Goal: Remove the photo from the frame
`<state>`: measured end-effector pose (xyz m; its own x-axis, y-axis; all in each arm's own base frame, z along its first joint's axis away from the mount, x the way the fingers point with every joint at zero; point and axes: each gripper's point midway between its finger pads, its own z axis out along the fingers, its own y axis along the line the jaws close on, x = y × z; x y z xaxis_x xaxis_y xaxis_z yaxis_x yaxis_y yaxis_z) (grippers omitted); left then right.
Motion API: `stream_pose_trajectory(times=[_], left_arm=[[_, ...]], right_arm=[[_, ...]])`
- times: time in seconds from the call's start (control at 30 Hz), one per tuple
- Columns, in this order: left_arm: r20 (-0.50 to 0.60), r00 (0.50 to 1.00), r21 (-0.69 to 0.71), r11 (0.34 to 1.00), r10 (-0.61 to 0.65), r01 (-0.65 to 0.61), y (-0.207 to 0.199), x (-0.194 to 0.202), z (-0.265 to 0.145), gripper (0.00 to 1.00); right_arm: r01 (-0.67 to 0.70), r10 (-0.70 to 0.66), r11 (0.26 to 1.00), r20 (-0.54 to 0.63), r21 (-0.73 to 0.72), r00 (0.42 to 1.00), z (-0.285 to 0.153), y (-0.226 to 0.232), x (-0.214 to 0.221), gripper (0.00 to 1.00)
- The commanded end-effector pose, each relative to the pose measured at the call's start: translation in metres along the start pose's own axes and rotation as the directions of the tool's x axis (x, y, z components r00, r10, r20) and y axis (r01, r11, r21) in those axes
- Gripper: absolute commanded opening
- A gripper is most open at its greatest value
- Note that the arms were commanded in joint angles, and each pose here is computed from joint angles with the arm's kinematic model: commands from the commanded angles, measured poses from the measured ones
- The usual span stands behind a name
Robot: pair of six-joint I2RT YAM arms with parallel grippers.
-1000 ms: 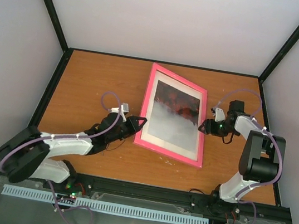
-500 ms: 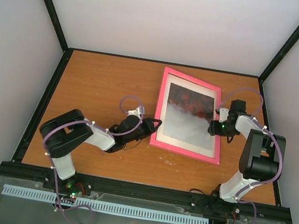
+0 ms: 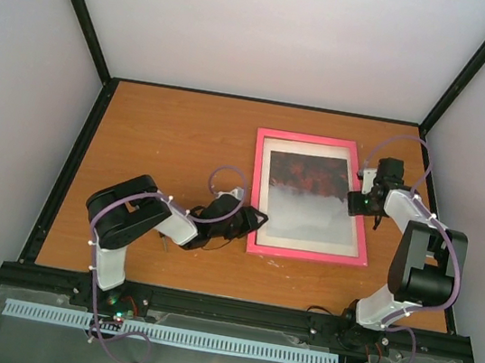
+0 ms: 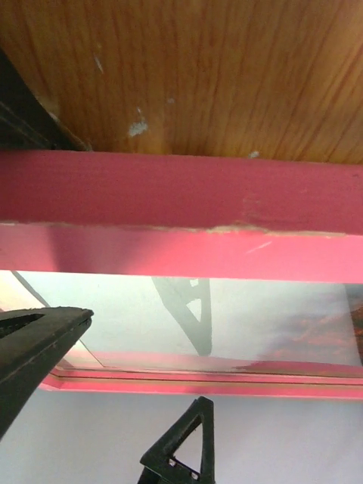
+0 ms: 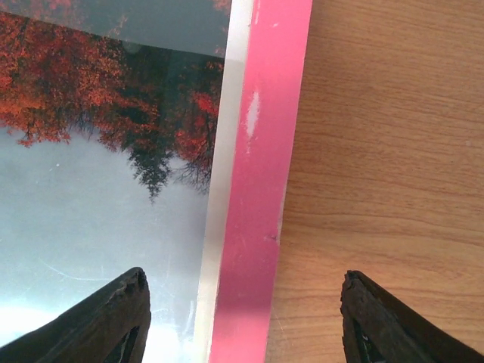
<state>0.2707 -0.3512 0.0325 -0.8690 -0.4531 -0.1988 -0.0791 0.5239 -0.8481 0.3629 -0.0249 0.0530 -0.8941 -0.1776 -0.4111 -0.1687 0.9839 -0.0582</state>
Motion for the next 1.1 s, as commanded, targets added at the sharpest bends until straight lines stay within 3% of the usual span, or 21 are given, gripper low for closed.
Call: stream_pose_trajectory(times=[0.0, 0.17, 0.43, 0.7, 1.07], left_arm=[[-0.028, 0.998, -0.011, 0.998, 0.057, -0.057, -0.01, 0.003, 0.007, 0.47], [0.027, 0.996, -0.092, 0.992, 0.09, -0.087, -0.003, -0.009, -0.007, 0.54], [0.111, 0.962, -0.282, 0.936, 0.25, -0.211, -0.02, -0.044, -0.027, 0.69], [0.063, 0.937, -0.392, 0.872, 0.343, -0.293, -0.03, -0.061, -0.006, 0.79], [-0.004, 0.949, -0.389, 0.873, 0.316, -0.293, -0.017, -0.058, 0.012, 0.78]], right_arm=[[0.009, -0.01, 1.0, 0.013, 0.025, 1.0, -0.002, -0.004, -0.002, 0.68], [0.01, -0.011, 1.0, 0.023, 0.019, 1.0, -0.005, -0.003, -0.003, 0.68], [0.019, -0.02, 1.0, 0.054, 0.025, 0.998, -0.013, -0.003, -0.009, 0.69], [0.023, -0.024, 1.0, 0.068, 0.011, 0.997, -0.016, -0.001, -0.01, 0.69], [0.03, -0.03, 1.0, 0.08, -0.001, 0.996, -0.018, 0.002, -0.012, 0.69]])
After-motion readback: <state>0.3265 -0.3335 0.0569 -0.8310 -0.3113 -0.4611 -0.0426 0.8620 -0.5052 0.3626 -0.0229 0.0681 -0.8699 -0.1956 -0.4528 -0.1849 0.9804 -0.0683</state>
